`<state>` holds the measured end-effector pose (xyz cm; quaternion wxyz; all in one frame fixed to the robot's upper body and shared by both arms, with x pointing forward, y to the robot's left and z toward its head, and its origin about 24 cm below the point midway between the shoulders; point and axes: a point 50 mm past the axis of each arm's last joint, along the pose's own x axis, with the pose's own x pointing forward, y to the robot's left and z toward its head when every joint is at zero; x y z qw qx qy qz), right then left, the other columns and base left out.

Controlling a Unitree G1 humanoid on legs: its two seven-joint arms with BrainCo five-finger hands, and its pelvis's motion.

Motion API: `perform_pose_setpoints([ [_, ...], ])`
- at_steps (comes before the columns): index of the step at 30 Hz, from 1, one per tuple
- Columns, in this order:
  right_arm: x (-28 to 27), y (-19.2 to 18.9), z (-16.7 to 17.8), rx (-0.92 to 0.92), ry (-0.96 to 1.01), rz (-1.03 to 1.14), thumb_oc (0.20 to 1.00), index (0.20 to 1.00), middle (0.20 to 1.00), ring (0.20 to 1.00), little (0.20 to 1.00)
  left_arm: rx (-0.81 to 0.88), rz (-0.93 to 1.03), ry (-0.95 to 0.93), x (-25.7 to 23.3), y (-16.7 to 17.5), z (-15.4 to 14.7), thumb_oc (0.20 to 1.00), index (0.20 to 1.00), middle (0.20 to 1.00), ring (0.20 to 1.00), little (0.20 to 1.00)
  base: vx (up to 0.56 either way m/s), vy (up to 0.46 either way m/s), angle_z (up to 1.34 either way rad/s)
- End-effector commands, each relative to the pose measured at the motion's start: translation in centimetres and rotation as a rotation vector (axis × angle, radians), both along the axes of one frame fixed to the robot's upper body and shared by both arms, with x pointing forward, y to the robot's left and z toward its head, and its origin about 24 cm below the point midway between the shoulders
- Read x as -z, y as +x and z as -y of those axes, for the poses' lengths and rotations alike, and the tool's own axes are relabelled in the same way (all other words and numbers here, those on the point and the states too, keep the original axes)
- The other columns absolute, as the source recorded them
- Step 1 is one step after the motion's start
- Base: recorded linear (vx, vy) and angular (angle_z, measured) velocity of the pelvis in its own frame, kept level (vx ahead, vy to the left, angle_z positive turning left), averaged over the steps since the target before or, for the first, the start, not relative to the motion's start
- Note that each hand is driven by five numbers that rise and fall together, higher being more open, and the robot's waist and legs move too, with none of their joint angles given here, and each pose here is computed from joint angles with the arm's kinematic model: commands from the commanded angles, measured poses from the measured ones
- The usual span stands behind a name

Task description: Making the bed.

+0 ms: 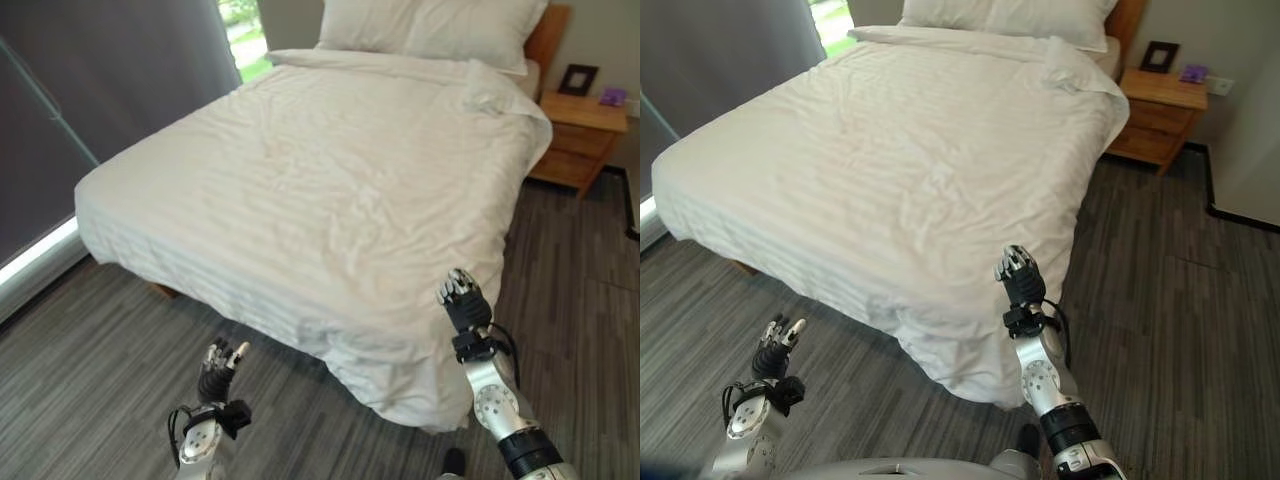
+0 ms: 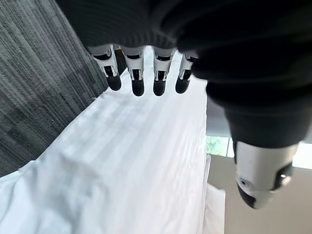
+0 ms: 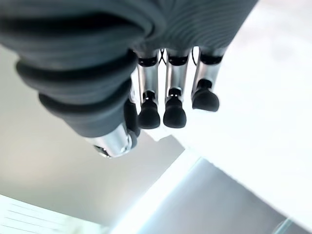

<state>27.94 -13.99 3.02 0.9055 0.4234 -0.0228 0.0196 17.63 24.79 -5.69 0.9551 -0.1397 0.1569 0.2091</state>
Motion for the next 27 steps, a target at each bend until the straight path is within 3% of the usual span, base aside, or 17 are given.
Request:
perform_pose_setpoints([
  [1, -5.0, 2.5, -0.9, 0.024, 0.11, 0.215, 0.2, 0.2, 0.2, 0.2, 0.2, 0.022, 0.272, -0.031, -4.6, 4.2, 0.0, 1.0, 1.0, 1.0, 1.0, 1.0, -0.14, -0.01, 0.33],
  [3, -6.8, 4.0, -2.6, -0.002, 0.113, 0.248, 0.2, 0.2, 0.2, 0.2, 0.2, 0.094, 0.34, -0.144, -5.4, 5.3, 2.5, 1.0, 1.0, 1.0, 1.0, 1.0, -0.17, 0.012, 0.23],
  [7, -7.7, 6.1, -3.6, -0.029, 0.08, 0.223, 0.2, 0.2, 0.2, 0.2, 0.2, 0.265, 0.399, -0.164, -6.7, 6.5, 5.1, 1.0, 1.0, 1.0, 1.0, 1.0, -0.15, 0.023, 0.08],
  [10, -4.3, 6.8, -3.5, -0.044, -0.021, 0.044, 0.2, 0.2, 0.2, 0.2, 0.2, 0.332, 0.429, -0.169, -7.4, 7.7, 6.5, 1.0, 1.0, 1.0, 1.0, 1.0, -0.14, 0.004, -0.01],
  [14, 2.6, 4.3, -3.3, -0.08, -0.083, -0.226, 0.2, 0.2, 0.2, 0.2, 0.2, 0.358, 0.438, -0.217, -7.5, 8.4, 8.5, 1.0, 1.0, 1.0, 1.0, 1.0, -0.04, 0.034, 0.02],
  [17, 9.3, -0.9, 0.2, -0.016, -0.075, -0.48, 0.2, 0.2, 0.2, 0.2, 0.2, 0.359, 0.406, -0.214, -6.6, 7.5, 8.3, 1.0, 1.0, 1.0, 1.0, 1.0, 0.01, 0.151, -0.05],
  [18, 13.0, -5.7, 3.9, 0.114, -0.014, -0.645, 0.2, 0.2, 0.2, 0.2, 0.2, 0.366, 0.372, -0.215, -5.9, 6.5, 7.5, 1.0, 1.0, 1.0, 1.0, 1.0, 0.05, 0.191, -0.14],
  [20, 14.0, -8.6, 8.1, 0.283, 0.008, -0.698, 0.2, 0.2, 0.2, 0.2, 0.2, 0.387, 0.358, -0.194, -5.8, 5.9, 7.0, 1.0, 1.0, 1.0, 1.0, 1.0, 0.02, 0.16, -0.38],
  [23, 13.0, -10.3, 12.5, 0.418, -0.067, -0.669, 0.2, 0.2, 0.2, 0.2, 0.2, 0.405, 0.399, -0.195, -6.7, 6.0, 6.7, 1.0, 1.0, 1.0, 1.0, 1.0, -0.05, 0.056, -0.77],
  [26, 11.5, -9.5, 13.4, 0.358, -0.239, -0.617, 0.2, 0.2, 0.2, 0.2, 0.2, 0.456, 0.538, -0.237, -9.5, 6.2, 6.7, 1.0, 1.0, 1.0, 1.0, 1.0, -0.16, 0.086, -0.55],
  [27, 11.5, -9.5, 13.4, 0.357, -0.24, -0.618, 0.304, 0.304, 0.304, 0.304, 0.304, 0.456, 0.537, -0.238, -9.5, 6.2, 6.6, 1.0, 1.0, 1.0, 1.0, 1.0, -0.1, 0.164, -0.82],
])
